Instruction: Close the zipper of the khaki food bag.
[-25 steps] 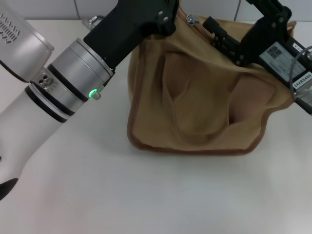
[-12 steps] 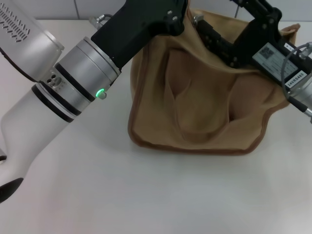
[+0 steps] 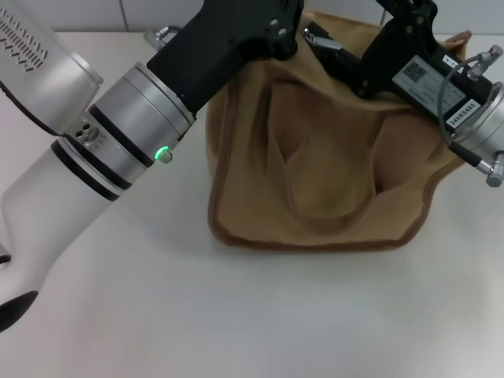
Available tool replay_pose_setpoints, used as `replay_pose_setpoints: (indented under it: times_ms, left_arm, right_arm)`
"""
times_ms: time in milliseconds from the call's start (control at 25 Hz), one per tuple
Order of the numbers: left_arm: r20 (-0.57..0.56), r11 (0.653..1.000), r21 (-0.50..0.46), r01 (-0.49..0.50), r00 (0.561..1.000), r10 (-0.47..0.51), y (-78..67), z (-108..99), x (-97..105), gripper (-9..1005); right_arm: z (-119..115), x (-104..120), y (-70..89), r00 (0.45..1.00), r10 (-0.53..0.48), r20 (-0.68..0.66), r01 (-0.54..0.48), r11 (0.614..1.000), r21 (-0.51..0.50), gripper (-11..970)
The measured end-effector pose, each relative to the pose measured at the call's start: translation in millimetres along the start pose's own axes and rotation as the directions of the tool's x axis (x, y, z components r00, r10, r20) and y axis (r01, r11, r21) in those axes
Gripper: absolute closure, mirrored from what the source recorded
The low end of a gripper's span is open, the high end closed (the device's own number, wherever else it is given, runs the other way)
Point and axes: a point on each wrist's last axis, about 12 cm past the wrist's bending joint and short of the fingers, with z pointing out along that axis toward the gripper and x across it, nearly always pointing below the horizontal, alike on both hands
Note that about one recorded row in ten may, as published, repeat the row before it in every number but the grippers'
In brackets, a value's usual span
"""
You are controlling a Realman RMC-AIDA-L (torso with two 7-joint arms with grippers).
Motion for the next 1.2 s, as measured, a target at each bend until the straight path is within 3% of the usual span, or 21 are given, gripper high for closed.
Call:
replay_pose_setpoints:
  times_ms: [360, 440, 1200]
  left_arm:
    - [-0.004, 1.0, -0.003, 0.001, 1.0, -0.001, 0.1, -1.2, 1.1, 929]
    - [-0.004, 1.0, -0.004, 0.001, 1.0, -0.001, 0.1, -0.9, 1.4, 929]
    - [-0.006, 1.0, -0.01, 0.001, 1.0, -0.001, 1.3, -0.1, 1.8, 923]
  right_arm:
    - [-7.7, 4.8, -5.1, 1.0, 0.009, -0.014, -0.008, 1.0, 0.025, 218]
    - [-10.9, 6.6, -6.3, 1.0, 0.012, -0.019, -0.012, 1.0, 0.028, 424]
    - [-27.7, 17.6, -4.6, 0.996, 0.006, -0.094, -0.004, 1.0, 0.019, 422]
